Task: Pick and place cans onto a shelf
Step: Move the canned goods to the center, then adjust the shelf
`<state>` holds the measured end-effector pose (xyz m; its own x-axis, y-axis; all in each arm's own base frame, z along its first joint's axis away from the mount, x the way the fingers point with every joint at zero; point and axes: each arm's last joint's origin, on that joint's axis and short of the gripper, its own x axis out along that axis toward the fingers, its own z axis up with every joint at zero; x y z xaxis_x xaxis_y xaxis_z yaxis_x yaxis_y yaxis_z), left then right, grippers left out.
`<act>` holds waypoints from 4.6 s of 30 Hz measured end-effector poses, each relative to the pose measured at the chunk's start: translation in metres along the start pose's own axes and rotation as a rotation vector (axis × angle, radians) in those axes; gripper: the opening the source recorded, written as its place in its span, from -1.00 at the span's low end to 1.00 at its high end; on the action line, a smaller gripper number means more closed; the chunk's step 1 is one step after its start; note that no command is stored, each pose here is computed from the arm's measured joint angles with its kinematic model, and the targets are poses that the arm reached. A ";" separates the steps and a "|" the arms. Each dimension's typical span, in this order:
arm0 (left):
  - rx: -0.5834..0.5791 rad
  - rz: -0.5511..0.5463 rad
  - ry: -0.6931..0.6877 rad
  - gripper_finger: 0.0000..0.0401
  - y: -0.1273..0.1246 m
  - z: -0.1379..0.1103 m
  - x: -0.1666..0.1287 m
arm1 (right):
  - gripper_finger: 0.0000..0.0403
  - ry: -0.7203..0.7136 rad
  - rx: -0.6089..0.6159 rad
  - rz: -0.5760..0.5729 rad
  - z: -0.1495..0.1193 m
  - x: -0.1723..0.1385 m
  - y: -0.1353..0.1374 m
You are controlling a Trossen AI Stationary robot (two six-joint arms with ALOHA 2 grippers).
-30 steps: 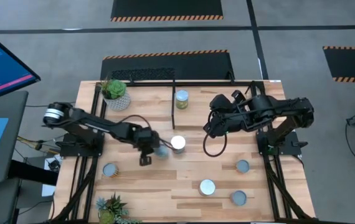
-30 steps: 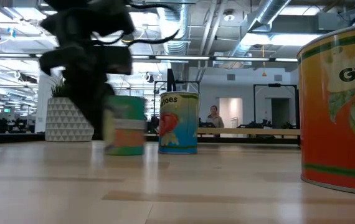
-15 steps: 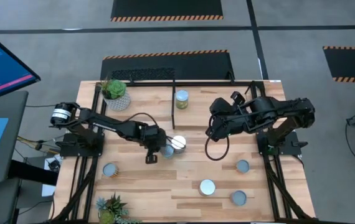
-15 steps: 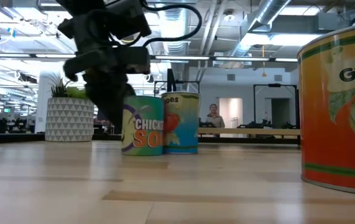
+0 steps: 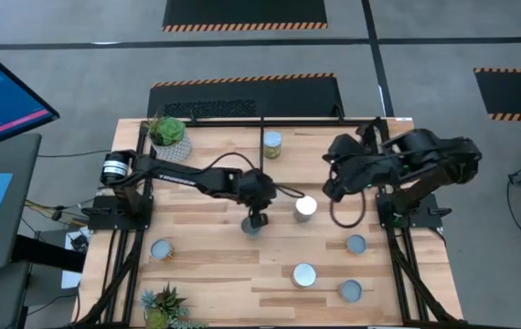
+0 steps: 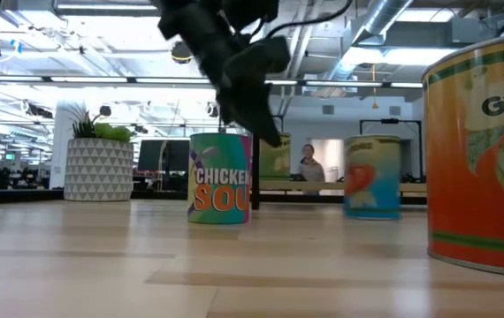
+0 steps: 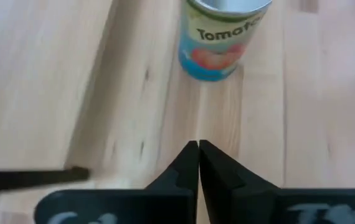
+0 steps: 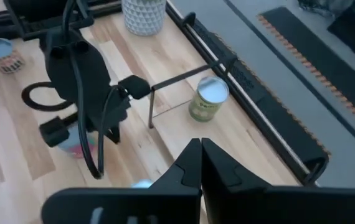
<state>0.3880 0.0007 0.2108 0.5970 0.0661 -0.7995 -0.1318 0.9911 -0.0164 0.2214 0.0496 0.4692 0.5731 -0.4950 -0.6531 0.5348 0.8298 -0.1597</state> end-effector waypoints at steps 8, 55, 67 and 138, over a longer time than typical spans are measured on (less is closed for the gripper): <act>-0.071 0.048 0.346 -1.00 -0.012 -0.018 -0.035 | -0.87 -0.048 -0.017 0.077 -0.008 -0.025 -0.011; -0.787 0.067 0.790 -1.00 -0.072 -0.200 -0.193 | -0.90 0.102 0.290 -0.217 -0.093 0.036 -0.035; -0.592 0.143 0.841 -1.00 -0.117 -0.228 -0.182 | -0.90 0.109 0.296 -0.244 -0.090 0.041 -0.039; -0.332 0.144 0.277 -1.00 -0.034 -0.117 -0.152 | -0.90 0.227 0.066 0.041 -0.092 0.071 -0.010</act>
<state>0.2090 -0.0566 0.2624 0.3257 0.1227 -0.9375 -0.4718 0.8804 -0.0487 0.2003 0.0300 0.3564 0.4448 -0.3848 -0.8088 0.5579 0.8255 -0.0859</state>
